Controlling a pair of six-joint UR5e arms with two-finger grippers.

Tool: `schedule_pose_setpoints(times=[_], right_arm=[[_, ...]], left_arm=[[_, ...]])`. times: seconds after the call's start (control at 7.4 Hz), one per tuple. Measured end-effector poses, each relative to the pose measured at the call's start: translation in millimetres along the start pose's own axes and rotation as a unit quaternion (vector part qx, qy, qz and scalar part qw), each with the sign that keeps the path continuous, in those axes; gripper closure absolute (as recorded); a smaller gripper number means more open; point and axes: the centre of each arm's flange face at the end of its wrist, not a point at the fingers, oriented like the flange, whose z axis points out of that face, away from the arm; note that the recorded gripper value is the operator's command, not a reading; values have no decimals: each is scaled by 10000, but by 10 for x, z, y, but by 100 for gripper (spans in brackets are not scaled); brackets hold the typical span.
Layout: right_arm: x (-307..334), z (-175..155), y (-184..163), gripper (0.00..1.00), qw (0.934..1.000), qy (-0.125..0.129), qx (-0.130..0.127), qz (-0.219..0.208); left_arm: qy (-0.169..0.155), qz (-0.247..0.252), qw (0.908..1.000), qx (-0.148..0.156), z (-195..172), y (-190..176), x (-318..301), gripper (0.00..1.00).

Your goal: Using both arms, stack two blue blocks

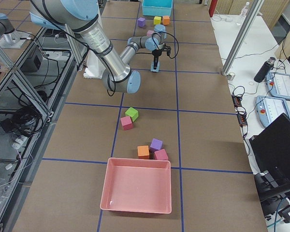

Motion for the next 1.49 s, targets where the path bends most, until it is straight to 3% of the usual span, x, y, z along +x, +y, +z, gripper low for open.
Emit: schedule_pose_setpoints(times=[0.27, 0.68, 0.81, 1.08, 1.35, 1.49], right_arm=[[-11, 51, 33, 0, 9999, 36, 36, -86], [-36, -59, 4, 0, 9996, -2, 235, -176], [20, -326, -124, 0, 9990, -152, 378, -171], [518, -1187, -746, 0, 9968, -377, 693, -77], [1595, -1909, -1401, 0, 9938, -478, 916, -402], [2277, -2149, -1662, 0, 9918, -507, 932, -716]], left_arm=[[0, 0, 10000, 0, 0, 0, 0, 2], [0, -5, 10000, -4, 3, 7, -3, 2], [0, -6, 10000, -4, 4, 4, -5, 2], [-17, 98, 9999, 88, -60, -151, 64, 2], [-41, 268, 9990, 364, -268, -619, 293, 2], [-12, 44, 9987, 511, -393, -867, 445, 2]])
